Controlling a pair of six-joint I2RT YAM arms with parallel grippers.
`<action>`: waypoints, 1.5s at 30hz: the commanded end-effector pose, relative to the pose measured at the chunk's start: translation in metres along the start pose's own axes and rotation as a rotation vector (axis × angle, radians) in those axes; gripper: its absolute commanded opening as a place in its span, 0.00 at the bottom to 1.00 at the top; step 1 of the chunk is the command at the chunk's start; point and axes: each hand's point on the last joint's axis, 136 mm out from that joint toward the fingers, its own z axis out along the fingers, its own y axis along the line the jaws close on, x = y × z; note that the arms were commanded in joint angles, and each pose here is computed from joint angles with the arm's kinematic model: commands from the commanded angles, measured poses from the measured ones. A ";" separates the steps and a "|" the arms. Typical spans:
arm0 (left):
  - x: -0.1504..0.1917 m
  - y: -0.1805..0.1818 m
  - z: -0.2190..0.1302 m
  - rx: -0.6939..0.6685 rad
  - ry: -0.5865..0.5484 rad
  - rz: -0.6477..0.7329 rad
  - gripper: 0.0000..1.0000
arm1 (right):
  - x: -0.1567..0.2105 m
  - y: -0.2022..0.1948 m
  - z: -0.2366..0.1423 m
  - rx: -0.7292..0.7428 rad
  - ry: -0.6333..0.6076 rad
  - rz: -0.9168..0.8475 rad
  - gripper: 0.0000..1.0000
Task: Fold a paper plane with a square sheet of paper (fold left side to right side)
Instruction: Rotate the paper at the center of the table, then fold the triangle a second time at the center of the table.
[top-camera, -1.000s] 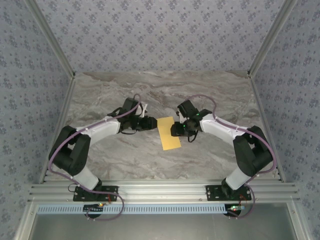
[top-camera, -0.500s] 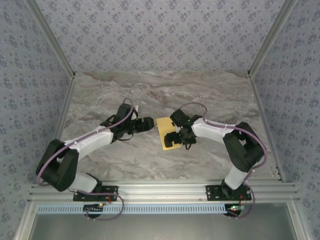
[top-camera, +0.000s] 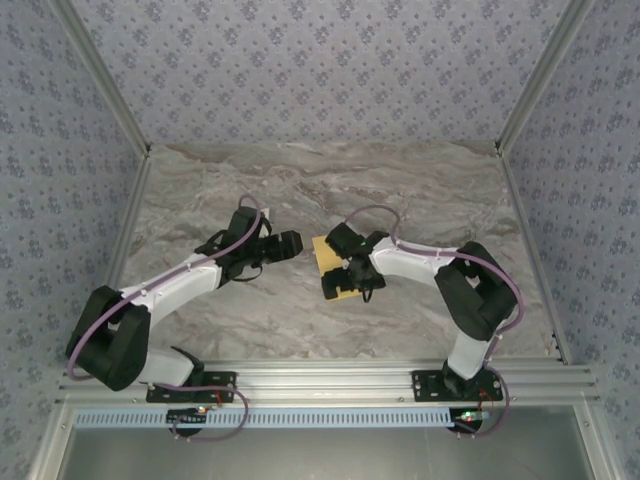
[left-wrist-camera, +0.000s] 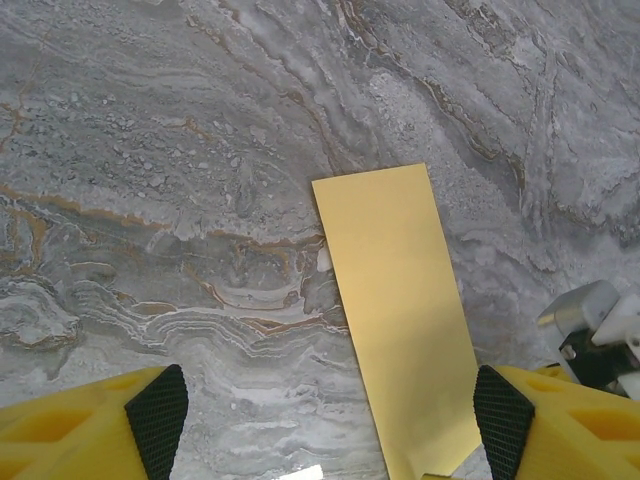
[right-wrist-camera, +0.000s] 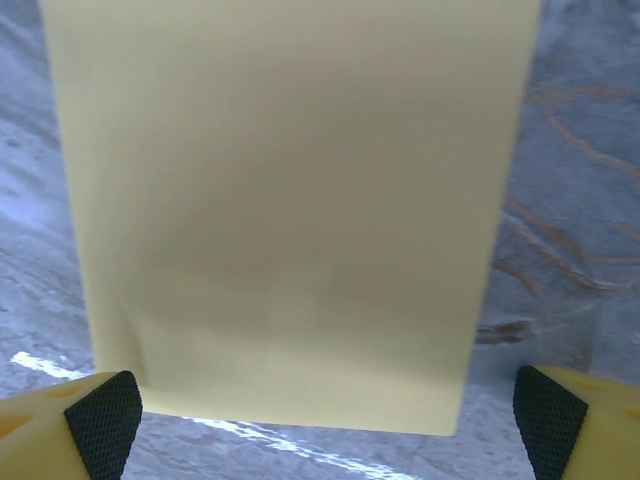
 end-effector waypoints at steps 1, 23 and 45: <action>0.000 0.005 -0.003 -0.024 -0.006 0.019 0.79 | 0.004 0.026 0.005 -0.060 0.030 0.000 1.00; 0.005 -0.016 0.003 0.075 0.071 0.046 0.73 | -0.014 0.037 -0.026 -0.113 -0.075 -0.009 1.00; 0.062 -0.055 0.087 0.175 0.369 0.046 0.44 | -0.015 -0.059 -0.053 -0.384 -0.222 0.328 0.77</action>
